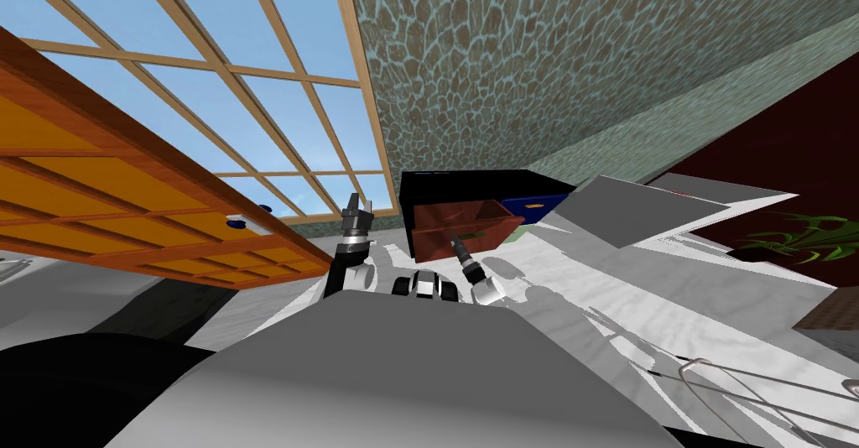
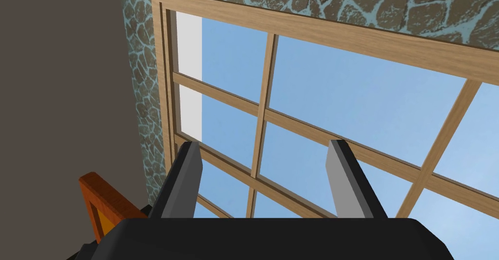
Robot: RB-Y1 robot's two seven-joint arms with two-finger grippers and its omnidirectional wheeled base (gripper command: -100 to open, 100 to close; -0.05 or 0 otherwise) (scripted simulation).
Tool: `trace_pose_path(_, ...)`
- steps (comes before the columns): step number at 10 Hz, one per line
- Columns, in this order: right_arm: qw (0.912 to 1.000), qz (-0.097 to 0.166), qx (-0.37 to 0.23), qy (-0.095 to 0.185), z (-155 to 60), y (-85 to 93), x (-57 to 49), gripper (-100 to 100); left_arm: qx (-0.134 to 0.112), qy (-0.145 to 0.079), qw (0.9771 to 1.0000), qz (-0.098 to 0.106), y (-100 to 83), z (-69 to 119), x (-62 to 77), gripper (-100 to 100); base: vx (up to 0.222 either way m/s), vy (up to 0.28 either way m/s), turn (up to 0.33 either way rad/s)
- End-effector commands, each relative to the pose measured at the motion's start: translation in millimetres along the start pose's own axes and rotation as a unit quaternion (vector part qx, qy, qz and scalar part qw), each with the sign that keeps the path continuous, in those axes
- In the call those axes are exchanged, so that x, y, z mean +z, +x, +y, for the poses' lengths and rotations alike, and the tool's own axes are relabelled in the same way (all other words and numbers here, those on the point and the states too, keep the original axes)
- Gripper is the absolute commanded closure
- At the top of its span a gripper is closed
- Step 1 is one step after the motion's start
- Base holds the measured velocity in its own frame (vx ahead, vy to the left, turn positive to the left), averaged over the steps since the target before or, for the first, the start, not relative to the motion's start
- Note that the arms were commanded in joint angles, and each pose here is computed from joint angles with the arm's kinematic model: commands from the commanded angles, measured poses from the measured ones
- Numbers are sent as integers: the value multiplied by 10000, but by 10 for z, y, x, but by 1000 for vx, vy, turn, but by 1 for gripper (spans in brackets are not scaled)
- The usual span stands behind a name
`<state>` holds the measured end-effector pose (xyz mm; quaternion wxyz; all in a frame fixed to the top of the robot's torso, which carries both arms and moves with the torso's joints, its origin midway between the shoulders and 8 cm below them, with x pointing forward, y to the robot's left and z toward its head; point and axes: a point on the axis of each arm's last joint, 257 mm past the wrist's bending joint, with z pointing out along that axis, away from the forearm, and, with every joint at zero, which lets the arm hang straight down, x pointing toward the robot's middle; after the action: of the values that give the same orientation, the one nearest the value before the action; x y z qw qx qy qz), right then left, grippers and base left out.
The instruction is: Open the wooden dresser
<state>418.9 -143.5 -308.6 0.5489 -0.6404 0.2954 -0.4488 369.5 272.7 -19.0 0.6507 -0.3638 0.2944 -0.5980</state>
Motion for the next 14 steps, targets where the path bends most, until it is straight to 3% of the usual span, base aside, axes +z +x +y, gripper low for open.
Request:
trace_pose_path(1,9983,-197,-528,-121,53,-94,3,-100,0,0,10000,0,0,0,0,0,21,8,0)
trace_pose_path(5,9929,-477,-1033,-342,186,-222,-12,-100,0,0,10000,0,0,0,0,0,1,1,1)
trace_pose_path(12,9942,-222,-964,-415,-60,354,-77,-100,-1,1,10000,0,0,0,0,0,-29,32,64)
trace_pose_path(14,9944,-192,-954,-419,-105,424,-85,-100,-1,0,10000,0,0,0,0,0,-23,29,34)
